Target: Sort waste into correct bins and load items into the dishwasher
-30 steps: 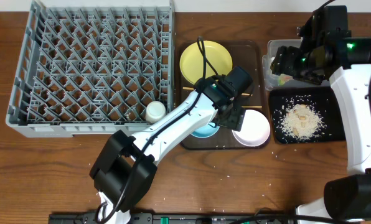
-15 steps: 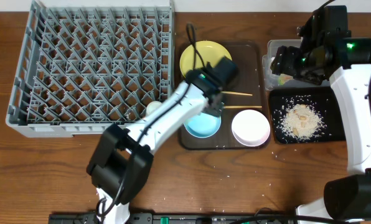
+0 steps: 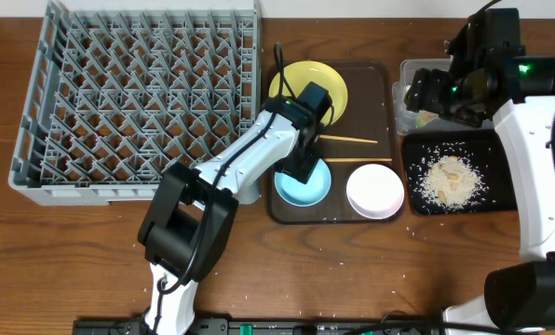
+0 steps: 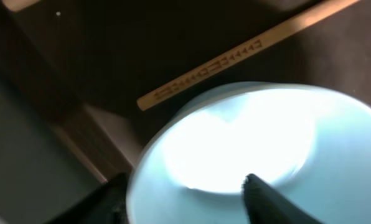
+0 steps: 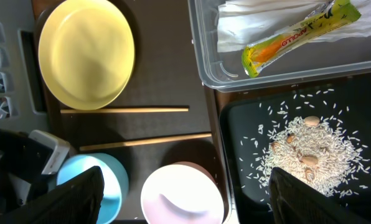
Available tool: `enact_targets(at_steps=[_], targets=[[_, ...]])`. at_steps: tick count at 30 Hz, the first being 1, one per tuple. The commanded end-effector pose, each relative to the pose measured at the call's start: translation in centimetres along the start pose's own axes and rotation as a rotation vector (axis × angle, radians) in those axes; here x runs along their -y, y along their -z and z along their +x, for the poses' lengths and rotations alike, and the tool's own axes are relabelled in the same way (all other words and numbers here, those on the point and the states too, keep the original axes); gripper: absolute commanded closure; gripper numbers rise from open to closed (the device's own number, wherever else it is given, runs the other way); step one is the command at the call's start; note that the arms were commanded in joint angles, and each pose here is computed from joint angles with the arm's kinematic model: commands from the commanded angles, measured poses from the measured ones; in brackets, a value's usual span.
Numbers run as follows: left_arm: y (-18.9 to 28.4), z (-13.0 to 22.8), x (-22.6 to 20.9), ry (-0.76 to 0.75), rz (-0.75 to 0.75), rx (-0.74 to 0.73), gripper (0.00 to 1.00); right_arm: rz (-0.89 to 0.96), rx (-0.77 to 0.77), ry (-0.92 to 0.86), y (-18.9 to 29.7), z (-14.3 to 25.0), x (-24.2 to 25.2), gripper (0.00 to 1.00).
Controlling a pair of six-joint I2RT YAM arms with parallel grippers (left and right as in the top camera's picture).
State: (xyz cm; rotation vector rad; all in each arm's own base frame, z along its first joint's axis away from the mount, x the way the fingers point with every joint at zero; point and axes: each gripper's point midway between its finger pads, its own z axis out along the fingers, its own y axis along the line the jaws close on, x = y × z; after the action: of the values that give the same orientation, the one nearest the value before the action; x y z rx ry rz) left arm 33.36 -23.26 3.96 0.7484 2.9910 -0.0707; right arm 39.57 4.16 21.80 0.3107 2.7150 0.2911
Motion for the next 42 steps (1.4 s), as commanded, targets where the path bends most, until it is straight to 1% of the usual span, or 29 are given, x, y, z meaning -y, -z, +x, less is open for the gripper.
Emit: enact_targets(at_steps=[1,6,9,12,15,16,17,18,22,26,27,28,29,33,35,36,37,38,40,41,42], targets=[[-0.3,0.7,0.3,-0.021,0.027,-0.021,0.49,0.012,0.009,0.000,0.1,-0.3,0.5,0.18],[-1.8,1.7,0.3,-0.019,0.029,-0.057,0.51,0.012,0.008,-0.001,0.1,-0.3,0.5,0.17],[-2.7,2.3,0.2,-0.014,0.026,-0.087,0.59,0.013,0.009,0.003,0.1,-0.3,0.5,0.17],[-2.6,2.2,0.2,-0.011,0.026,-0.082,0.62,0.015,0.012,0.004,0.1,-0.3,0.6,0.17],[-2.4,2.1,0.2,-0.011,0.026,-0.080,0.72,0.014,0.016,0.004,0.1,-0.4,0.5,0.17],[-2.3,2.1,0.3,-0.011,0.026,-0.080,0.78,0.013,0.019,0.004,0.1,-0.5,0.5,0.17],[-2.1,2.1,0.3,-0.011,0.026,-0.080,0.86,0.012,0.020,0.004,0.1,-0.5,0.5,0.17],[-1.8,1.9,0.3,-0.010,0.027,-0.075,0.92,0.012,0.022,0.005,0.1,-0.6,0.5,0.17],[-0.1,1.1,0.4,-0.008,0.031,-0.028,0.92,0.010,0.027,0.005,0.1,-0.7,0.4,0.17],[3.9,0.0,-0.1,0.040,0.034,0.066,0.93,0.010,0.031,0.006,0.1,-0.8,0.4,0.17],[6.1,-0.4,-1.1,0.071,0.003,0.125,0.93,0.010,0.030,0.006,0.1,-0.8,0.4,0.17],[9.0,-0.9,-3.2,0.123,-0.072,0.213,0.92,0.009,0.031,0.006,0.1,-0.8,0.4,0.17],[10.6,-1.1,-4.7,0.162,-0.128,0.265,0.93,0.009,0.032,0.007,0.1,-0.8,0.4,0.17],[16.1,-1.3,-10.5,0.275,-0.345,0.428,0.93,0.009,0.031,0.006,0.1,-0.8,0.4,0.15],[17.7,-1.2,-12.4,0.318,-0.410,0.477,0.93,0.009,0.031,0.006,0.1,-0.8,0.4,0.13],[17.9,-1.3,-12.6,0.327,-0.397,0.488,0.93,0.009,0.031,0.006,0.1,-0.8,0.4,0.13],[17.7,-1.4,-12.1,0.317,-0.350,0.484,0.93,0.009,0.030,0.006,0.1,-0.8,0.4,0.11],[17.2,-1.5,-11.0,0.275,-0.284,0.465,0.92,0.009,0.029,0.006,0.1,-0.8,0.4,0.06],[16.0,-1.3,-8.8,0.227,-0.161,0.426,0.92,0.012,0.021,0.005,0.1,-0.6,0.5,0.01],[15.2,-1.2,-7.4,0.209,-0.079,0.402,0.90,0.013,0.016,0.004,0.1,-0.5,0.5,0.01],[14.6,-1.1,-6.1,0.195,-0.009,0.383,0.85,0.014,0.013,0.003,0.1,-0.4,0.5,0.01]])
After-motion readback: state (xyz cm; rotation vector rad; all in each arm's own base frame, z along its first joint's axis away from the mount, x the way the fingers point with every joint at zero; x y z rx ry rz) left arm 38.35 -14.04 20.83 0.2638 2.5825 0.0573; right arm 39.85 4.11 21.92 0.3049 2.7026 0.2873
